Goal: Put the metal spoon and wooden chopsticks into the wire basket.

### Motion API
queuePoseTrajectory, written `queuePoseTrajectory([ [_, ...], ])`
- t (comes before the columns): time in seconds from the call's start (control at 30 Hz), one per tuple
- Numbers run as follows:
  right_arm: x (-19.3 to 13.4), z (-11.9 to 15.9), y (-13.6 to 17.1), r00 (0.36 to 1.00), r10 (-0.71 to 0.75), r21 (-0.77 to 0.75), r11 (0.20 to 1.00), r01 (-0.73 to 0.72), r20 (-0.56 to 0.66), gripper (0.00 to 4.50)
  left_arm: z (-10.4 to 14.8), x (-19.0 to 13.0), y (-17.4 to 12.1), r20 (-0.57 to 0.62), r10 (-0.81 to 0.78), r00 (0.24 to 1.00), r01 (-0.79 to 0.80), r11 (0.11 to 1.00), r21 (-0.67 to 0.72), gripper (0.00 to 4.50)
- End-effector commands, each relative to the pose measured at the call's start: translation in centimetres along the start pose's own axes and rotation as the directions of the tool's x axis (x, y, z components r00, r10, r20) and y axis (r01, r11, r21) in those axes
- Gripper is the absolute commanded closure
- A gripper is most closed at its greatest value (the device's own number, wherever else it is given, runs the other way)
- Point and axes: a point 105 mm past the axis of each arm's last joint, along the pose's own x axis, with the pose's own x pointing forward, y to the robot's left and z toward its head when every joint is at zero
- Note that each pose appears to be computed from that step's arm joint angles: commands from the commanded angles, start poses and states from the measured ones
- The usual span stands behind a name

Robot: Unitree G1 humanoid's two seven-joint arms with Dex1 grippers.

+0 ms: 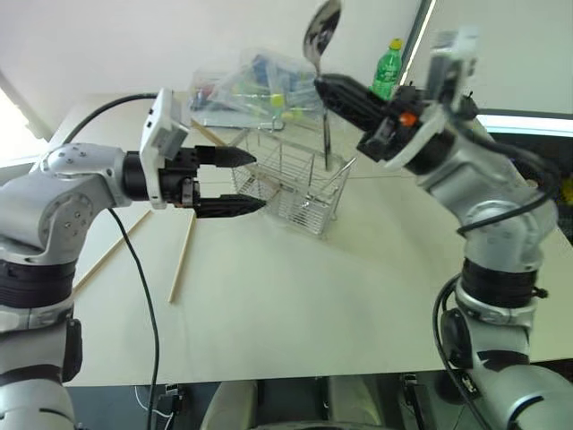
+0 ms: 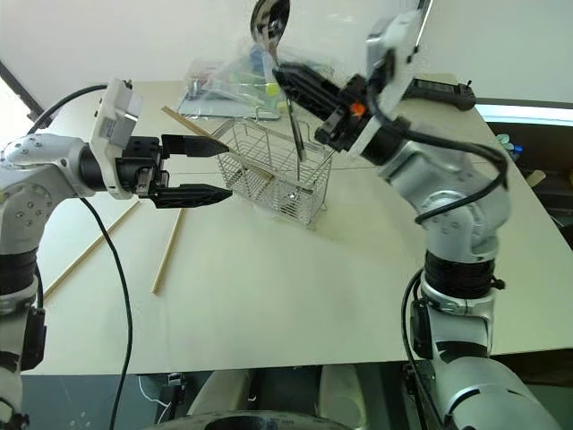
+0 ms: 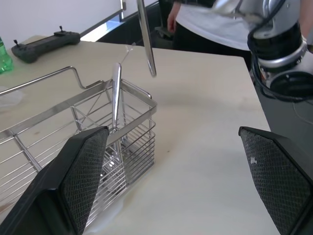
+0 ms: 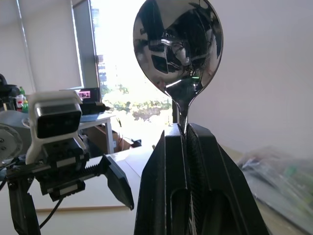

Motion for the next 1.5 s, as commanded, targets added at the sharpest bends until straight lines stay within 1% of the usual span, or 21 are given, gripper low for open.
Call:
queuePoseTrajectory([
  [0.03, 0.1, -0.6, -1.0, 0.998, -0.049, -0.039, 0.998, 0.05, 0.038, 4.49, 1.5, -0.2, 0.0, 0.02, 0.008, 1.0, -0.01, 0.997, 0.074, 0.0],
  [0.13, 0.0, -2.1, -2.3, 0.993, -0.109, -0.039, 0.993, 0.111, 0.043, 4.49, 1.5, -0.3, -0.2, 0.02, 0.007, 1.0, -0.009, 0.997, 0.076, 0.0],
  [0.23, 0.1, -3.0, -3.4, 0.983, -0.174, -0.023, 0.984, 0.176, 0.061, 4.49, 1.7, -0.4, -0.3, 0.025, 0.014, 1.0, -0.015, 0.997, 0.077, 0.0],
  [0.37, 0.5, -4.2, -3.8, 0.974, -0.216, -0.026, 0.976, 0.218, 0.069, 4.49, 1.8, -0.5, -0.3, 0.029, 0.02, 0.999, -0.022, 0.997, 0.075, 0.0],
  [0.5, 0.7, -5.4, -3.9, 0.965, -0.257, 0.027, 0.966, 0.256, 0.055, 4.49, 1.9, -0.4, -0.2, 0.033, 0.024, 0.999, -0.027, 0.997, 0.077, 0.0],
  [0.6, 0.6, -6.0, -3.7, 0.963, -0.265, 0.039, 0.964, 0.264, 0.041, 3.54, 1.9, -0.4, -0.1, 0.036, 0.027, 0.999, -0.03, 0.997, 0.076, 0.0],
  [0.67, 0.4, -6.1, -3.6, 0.962, -0.271, 0.032, 0.962, 0.27, 0.036, 2.6, 1.9, -0.4, 0.1, 0.036, 0.029, 0.999, -0.032, 0.997, 0.077, 0.0],
  [0.83, -0.3, -5.5, -4.2, 0.949, -0.311, 0.004, 0.95, 0.312, 0.039, 0.05, 2.0, -0.3, 0.3, 0.039, 0.031, 0.999, -0.034, 0.996, 0.078, 0.0],
  [1.03, -1.1, -4.3, -5.3, 0.939, -0.34, -0.041, 0.939, 0.342, 0.05, 0.05, 2.1, -0.2, 0.6, 0.047, 0.03, 0.998, -0.034, 0.996, 0.082, 0.0],
  [1.1, -1.3, -3.6, -5.6, 0.938, -0.342, -0.058, 0.937, 0.345, 0.057, 0.05, 2.2, -0.1, 0.7, 0.049, 0.03, 0.998, -0.034, 0.996, 0.084, 0.0],
  [1.17, -1.5, -2.3, -5.8, 0.941, -0.33, -0.085, 0.938, 0.335, 0.072, 0.05, 2.2, 0.0, 0.8, 0.051, 0.029, 0.998, -0.033, 0.996, 0.086, 0.0],
  [1.23, -1.9, 0.0, -5.7, 0.956, -0.282, -0.116, 0.95, 0.291, 0.085, 0.05, 2.2, 0.0, 0.8, 0.052, 0.029, 0.998, -0.034, 0.996, 0.088, 0.0],
  [1.27, -2.1, 1.0, -5.3, 0.969, -0.238, -0.151, 0.957, 0.246, 0.07, 0.05, 2.2, 0.0, 0.8, 0.051, 0.033, 0.998, -0.037, 0.995, 0.091, 0.0],
  [1.33, -3.8, 4.3, -4.1, 0.997, -0.074, -0.246, 0.966, 0.074, 0.011, 0.05, 2.4, -0.3, 1.0, 0.048, 0.045, 0.998, -0.05, 0.994, 0.094, 0.0],
  [1.37, -4.9, 5.9, -3.8, 0.999, -0.022, -0.255, 0.967, 0.013, -0.034, 0.05, 2.4, -0.5, 1.1, 0.046, 0.053, 0.998, -0.057, 0.994, 0.094, 0.0],
  [1.43, -6.4, 7.4, -3.6, 0.995, 0.022, -0.247, 0.968, -0.046, -0.099, 0.05, 2.4, -0.8, 1.3, 0.041, 0.065, 0.997, -0.069, 0.993, 0.094, 0.0],
  [1.5, -7.5, 7.7, -3.2, 0.983, 0.048, -0.25, 0.964, -0.092, -0.176, 0.05, 2.4, -1.0, 1.5, 0.035, 0.08, 0.996, -0.084, 0.992, 0.096, 0.0],
])
